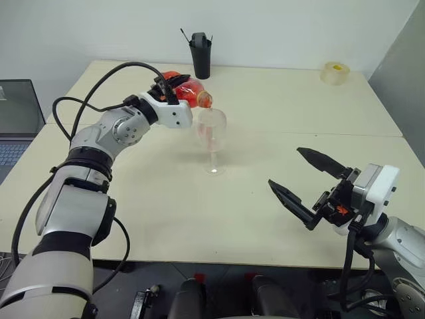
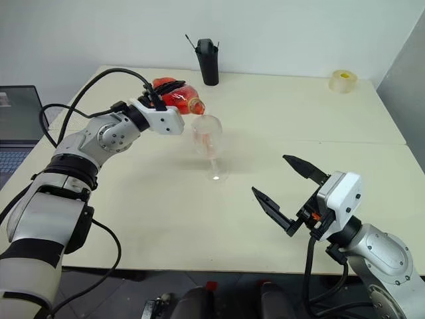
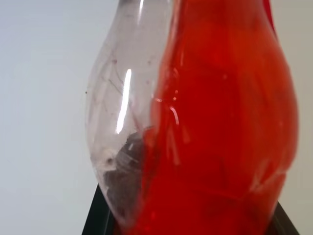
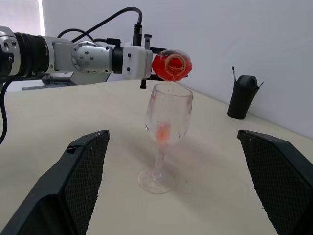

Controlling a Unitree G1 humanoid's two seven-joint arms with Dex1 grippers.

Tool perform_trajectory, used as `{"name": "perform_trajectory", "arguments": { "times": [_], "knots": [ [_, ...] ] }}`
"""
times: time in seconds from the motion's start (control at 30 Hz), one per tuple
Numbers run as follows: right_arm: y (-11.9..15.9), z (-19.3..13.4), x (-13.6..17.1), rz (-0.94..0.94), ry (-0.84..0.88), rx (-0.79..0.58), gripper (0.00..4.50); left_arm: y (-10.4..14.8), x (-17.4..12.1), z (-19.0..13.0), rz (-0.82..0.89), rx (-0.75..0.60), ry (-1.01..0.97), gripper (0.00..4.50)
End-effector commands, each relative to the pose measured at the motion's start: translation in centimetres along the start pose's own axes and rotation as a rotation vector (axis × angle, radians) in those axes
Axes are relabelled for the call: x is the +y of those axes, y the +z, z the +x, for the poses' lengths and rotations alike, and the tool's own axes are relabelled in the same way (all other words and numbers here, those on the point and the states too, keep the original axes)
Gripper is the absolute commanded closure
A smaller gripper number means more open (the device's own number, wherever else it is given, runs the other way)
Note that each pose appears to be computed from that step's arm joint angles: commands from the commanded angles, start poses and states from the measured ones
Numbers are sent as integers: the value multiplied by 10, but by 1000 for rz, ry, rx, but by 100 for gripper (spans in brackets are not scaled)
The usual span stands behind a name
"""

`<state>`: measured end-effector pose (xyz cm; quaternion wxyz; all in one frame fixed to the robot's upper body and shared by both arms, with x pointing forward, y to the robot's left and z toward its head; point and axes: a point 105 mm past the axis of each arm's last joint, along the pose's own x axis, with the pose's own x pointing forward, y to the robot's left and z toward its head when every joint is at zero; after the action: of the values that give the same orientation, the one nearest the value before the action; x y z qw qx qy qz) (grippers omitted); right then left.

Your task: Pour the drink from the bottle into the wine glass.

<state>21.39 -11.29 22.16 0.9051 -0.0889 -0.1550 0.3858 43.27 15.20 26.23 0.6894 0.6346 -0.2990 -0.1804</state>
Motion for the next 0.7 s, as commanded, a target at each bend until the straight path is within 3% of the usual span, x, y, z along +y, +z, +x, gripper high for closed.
{"name": "perform_trajectory", "arguments": {
  "times": [0.03, 0.7],
  "knots": [
    [8, 1, 2, -35, 9, -27, 0, 4, 30, 4, 53, -24, 81, 322],
    [5, 1, 2, -31, 25, -12, 0, -4, 36, 0, 164, -3, 62, 322]
  ]
}}
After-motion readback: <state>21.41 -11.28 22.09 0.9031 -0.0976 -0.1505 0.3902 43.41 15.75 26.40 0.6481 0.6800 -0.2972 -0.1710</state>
